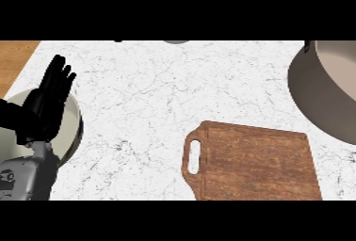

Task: Pick the croissant from the cutting board and place it in the pot

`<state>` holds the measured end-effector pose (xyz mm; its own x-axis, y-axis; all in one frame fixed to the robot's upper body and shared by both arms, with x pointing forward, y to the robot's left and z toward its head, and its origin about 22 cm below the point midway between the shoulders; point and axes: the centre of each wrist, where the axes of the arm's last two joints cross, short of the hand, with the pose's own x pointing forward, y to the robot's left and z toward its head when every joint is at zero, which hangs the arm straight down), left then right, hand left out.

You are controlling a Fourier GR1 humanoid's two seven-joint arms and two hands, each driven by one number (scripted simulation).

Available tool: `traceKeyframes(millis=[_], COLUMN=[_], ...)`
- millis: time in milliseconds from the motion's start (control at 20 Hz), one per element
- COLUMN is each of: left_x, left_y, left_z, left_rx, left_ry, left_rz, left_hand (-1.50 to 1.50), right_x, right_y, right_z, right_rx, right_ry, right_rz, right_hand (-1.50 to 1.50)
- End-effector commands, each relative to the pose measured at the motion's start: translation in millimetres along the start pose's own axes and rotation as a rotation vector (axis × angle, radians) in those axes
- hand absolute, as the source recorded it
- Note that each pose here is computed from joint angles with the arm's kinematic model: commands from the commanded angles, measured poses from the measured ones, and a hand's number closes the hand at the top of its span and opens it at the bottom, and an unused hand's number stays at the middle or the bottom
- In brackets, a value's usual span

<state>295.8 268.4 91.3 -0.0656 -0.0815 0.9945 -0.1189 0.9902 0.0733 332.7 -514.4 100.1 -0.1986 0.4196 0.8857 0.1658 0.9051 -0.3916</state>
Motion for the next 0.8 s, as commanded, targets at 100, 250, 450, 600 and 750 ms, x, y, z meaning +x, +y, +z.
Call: traceKeyframes(millis=[100,250,450,600,750], left_x=[-1.7,-3.6,-1.5,1.3,9.1], left_y=[-0.8,2.4,-2.9,-3.8,-3.7], left_z=[5.8,0.9,0.8,4.6,-2.9], left_rx=[0.018,0.003,0.015,-0.008,0.004], left_ry=[-0.010,-0.016,-0.014,-0.002,-0.007], left_rz=[-0.003,0.007,0.001,0.004,0.017], left_hand=[0.00,0.00,0.00,0.00,0.00], right_x=[-5.4,9.4,3.2,8.7,8.4], right_y=[-39.7,-64.0,-75.9,-85.2,-87.2], right_z=[31.7,34.6,53.7,56.6,59.3], right_rx=[-0.028,-0.032,-0.019,-0.026,-0.004], right_ry=[-0.004,-0.014,0.005,0.000,0.006], right_rz=[-0.141,-0.149,-0.167,-0.140,-0.128], right_hand=[-1.50,-1.50,-1.50,-1.50,-1.50])
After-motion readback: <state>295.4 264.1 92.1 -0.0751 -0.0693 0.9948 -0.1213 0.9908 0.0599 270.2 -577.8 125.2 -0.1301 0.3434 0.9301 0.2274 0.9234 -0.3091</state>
